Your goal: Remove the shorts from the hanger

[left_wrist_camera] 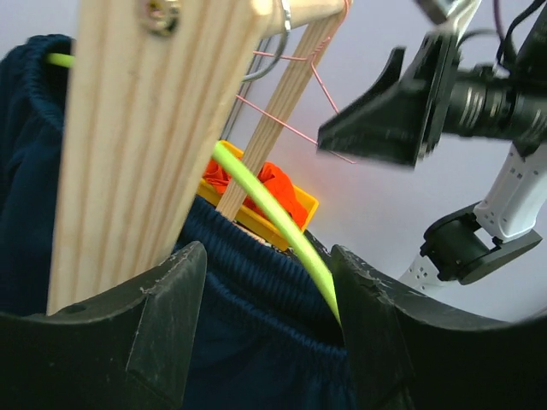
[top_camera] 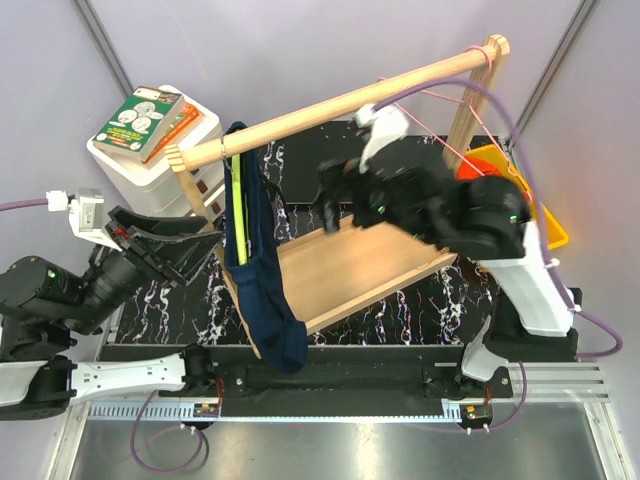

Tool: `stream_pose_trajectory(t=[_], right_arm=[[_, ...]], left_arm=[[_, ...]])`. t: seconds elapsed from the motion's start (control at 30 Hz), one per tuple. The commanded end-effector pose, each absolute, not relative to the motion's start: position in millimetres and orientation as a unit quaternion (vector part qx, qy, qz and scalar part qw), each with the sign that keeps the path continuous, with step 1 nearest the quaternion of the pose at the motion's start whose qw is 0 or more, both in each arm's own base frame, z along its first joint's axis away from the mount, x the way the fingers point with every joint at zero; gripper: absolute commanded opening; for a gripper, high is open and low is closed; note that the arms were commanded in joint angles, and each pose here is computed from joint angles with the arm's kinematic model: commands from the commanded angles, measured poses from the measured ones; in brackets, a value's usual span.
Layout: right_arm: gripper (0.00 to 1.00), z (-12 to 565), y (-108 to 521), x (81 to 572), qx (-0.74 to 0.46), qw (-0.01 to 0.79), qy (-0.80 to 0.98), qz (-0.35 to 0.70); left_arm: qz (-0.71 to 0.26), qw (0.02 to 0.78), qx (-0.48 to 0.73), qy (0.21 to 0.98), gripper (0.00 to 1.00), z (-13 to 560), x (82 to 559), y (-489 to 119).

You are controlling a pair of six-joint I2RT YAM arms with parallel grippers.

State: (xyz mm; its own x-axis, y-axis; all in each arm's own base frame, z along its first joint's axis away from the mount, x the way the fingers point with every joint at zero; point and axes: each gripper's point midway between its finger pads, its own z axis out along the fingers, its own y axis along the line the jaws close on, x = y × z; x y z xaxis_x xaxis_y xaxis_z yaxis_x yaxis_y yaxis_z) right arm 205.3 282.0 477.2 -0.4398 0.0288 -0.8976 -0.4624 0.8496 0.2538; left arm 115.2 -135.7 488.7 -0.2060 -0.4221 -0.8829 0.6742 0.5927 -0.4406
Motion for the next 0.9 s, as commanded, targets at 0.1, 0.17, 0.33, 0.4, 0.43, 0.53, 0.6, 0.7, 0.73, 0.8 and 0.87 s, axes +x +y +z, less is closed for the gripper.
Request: stream_pose_trajectory(t=[0.1,0.17,0.33,0.4,0.43,0.53,0.6,0.7,0.73,0.8,0.87], right_arm=[[1.0,484,355,136,-0.206,0.478,0.78,0.348],[1.0,488,374,115,-0.221,0.473,0.769,0.367],[1.0,498,392,86,-0.219,0.482,0.751,0.394],[1.0,496,406,67,-0.234,0.47,0.744,0.413],[1.0,493,410,63,-0.238,0.467,0.745,0.413],[1.0,479,420,61,-0.241,0.476,0.756,0.38],[1.0,462,421,71,-0.235,0.492,0.769,0.334],[1.0,452,416,89,-0.212,0.525,0.776,0.279],[1.0,451,415,94,-0.207,0.532,0.776,0.267],[1.0,450,411,102,-0.189,0.551,0.775,0.245],[0.93,453,406,110,-0.17,0.568,0.772,0.228]], left_arm=[[-0.437,0.628,0.064,0.641,0.61,485,116,-109],[-0.436,0.628,0.062,0.642,0.61,484,116,-106],[-0.428,0.627,0.058,0.648,0.61,477,117,-103],[-0.425,0.627,0.058,0.65,0.61,475,118,-103],[-0.423,0.627,0.058,0.652,0.61,474,119,-103],[-0.424,0.626,0.057,0.652,0.61,475,119,-104],[-0.425,0.625,0.057,0.652,0.6,476,119,-106],[-0.428,0.621,0.059,0.654,0.6,476,119,-110],[-0.428,0.62,0.059,0.655,0.6,476,119,-111],[-0.427,0.619,0.06,0.657,0.6,475,119,-114],[-0.427,0.618,0.06,0.657,0.6,476,120,-115]])
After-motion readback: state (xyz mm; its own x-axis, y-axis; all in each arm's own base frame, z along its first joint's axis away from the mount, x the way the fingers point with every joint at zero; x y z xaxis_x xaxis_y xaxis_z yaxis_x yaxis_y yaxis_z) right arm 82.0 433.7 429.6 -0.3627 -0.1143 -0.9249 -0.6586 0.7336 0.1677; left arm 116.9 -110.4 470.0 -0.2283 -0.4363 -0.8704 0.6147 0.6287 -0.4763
